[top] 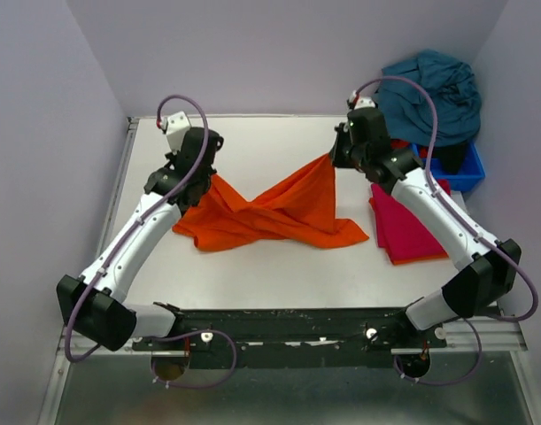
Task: Fold and stack the t-shirts
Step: Flatten out the tshirt
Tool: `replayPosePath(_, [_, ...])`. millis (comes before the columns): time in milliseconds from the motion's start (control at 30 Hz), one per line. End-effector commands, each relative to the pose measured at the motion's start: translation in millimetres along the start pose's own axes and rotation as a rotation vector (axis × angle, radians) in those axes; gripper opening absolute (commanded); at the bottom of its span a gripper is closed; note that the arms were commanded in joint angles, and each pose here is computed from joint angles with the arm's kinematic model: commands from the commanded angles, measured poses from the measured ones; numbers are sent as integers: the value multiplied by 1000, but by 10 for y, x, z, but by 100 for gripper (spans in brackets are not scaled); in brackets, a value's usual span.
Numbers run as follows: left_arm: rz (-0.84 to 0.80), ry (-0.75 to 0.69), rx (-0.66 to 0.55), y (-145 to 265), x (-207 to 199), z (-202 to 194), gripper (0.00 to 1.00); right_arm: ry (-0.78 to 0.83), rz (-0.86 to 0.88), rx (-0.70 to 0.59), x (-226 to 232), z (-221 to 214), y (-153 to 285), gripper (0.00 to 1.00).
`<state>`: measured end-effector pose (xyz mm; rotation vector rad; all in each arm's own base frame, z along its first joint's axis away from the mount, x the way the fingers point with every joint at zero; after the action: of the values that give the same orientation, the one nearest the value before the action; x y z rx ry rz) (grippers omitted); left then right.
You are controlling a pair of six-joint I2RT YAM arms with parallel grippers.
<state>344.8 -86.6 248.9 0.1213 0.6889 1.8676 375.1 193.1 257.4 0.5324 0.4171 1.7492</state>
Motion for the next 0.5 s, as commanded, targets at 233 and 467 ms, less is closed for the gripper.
replayPosePath(233, [-25, 101, -417, 1131, 159, 2055, 0, 26, 55, -268, -35, 1375, 1087, 1])
replayPosePath(467, [-208, 221, -664, 2274, 687, 2455, 0, 13, 191, -396, -2, 1329, 2017, 1])
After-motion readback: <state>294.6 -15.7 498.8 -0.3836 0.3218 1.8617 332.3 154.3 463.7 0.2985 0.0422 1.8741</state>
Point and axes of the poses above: each gripper's point midway between its finger pads, its own y axis back along the fingers, its own x axis along the line the jaws close on, z = x × y, the point moved 1 cm from there along y, back along the fingers, and after that the axes turned 5 degrees about y, right-handed, at the moved point
